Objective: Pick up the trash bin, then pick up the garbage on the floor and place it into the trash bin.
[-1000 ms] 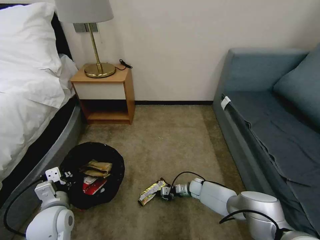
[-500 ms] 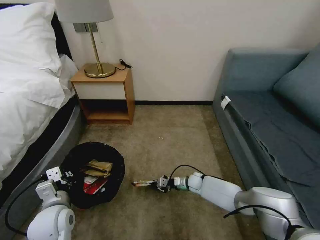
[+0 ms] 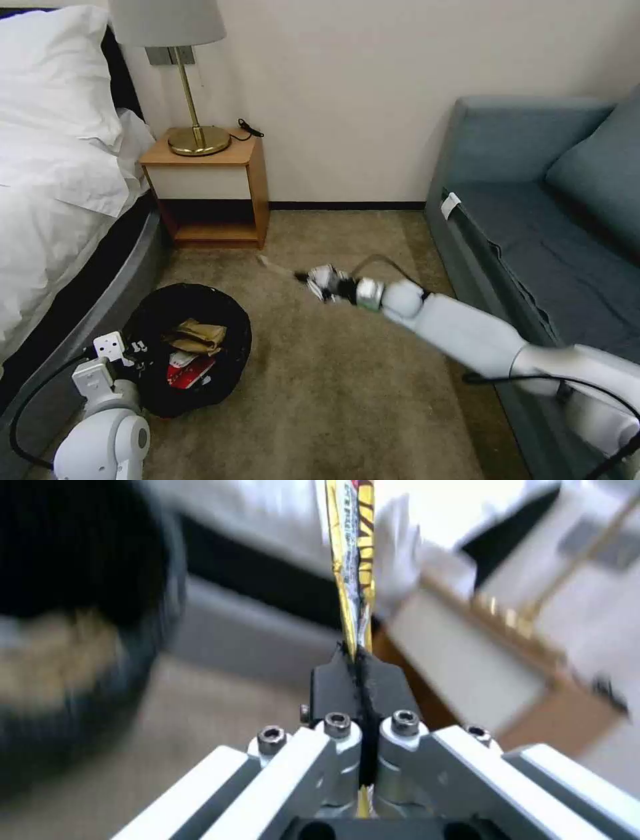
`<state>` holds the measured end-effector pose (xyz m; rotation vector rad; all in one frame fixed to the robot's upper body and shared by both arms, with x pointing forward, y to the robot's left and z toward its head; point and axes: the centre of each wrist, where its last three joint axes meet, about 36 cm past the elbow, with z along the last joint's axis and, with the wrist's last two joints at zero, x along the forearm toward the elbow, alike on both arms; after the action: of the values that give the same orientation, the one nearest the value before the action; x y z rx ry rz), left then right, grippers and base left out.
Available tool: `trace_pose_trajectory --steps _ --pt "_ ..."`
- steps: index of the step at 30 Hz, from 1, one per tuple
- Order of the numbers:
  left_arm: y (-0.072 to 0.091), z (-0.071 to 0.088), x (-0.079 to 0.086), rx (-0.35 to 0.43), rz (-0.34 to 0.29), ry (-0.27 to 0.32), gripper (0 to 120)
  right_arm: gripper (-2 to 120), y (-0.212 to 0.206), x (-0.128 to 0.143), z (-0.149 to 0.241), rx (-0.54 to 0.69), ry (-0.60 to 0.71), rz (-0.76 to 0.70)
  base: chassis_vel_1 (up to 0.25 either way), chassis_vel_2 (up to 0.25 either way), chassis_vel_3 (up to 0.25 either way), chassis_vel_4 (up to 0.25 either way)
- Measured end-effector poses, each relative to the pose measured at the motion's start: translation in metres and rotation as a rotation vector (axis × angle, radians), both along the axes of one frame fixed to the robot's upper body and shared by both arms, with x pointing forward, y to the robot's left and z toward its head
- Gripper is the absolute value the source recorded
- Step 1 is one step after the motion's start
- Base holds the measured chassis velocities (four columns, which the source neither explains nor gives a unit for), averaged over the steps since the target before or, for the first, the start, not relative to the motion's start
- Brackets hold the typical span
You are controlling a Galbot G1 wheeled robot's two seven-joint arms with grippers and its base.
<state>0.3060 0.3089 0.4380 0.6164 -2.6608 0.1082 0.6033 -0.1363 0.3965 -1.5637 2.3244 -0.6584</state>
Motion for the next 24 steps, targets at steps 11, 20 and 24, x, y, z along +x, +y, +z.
trace_pose_trajectory --steps 11,20,24 --pt "-0.002 -0.001 0.0 -0.004 -0.002 0.001 4 0 0.124 -0.1 0.011 0.176 0.171 0.158 0.0 0.0 0.0 0.0" --pt "-0.003 0.0 0.0 -0.004 -0.002 0.0 4 0 0.157 -0.14 -0.012 0.183 0.249 0.168 0.0 0.0 0.0 0.0" --pt "-0.004 -0.001 0.0 -0.005 -0.002 0.0 4 0 0.159 -0.148 -0.027 0.154 0.261 0.152 0.0 0.0 0.0 0.0"
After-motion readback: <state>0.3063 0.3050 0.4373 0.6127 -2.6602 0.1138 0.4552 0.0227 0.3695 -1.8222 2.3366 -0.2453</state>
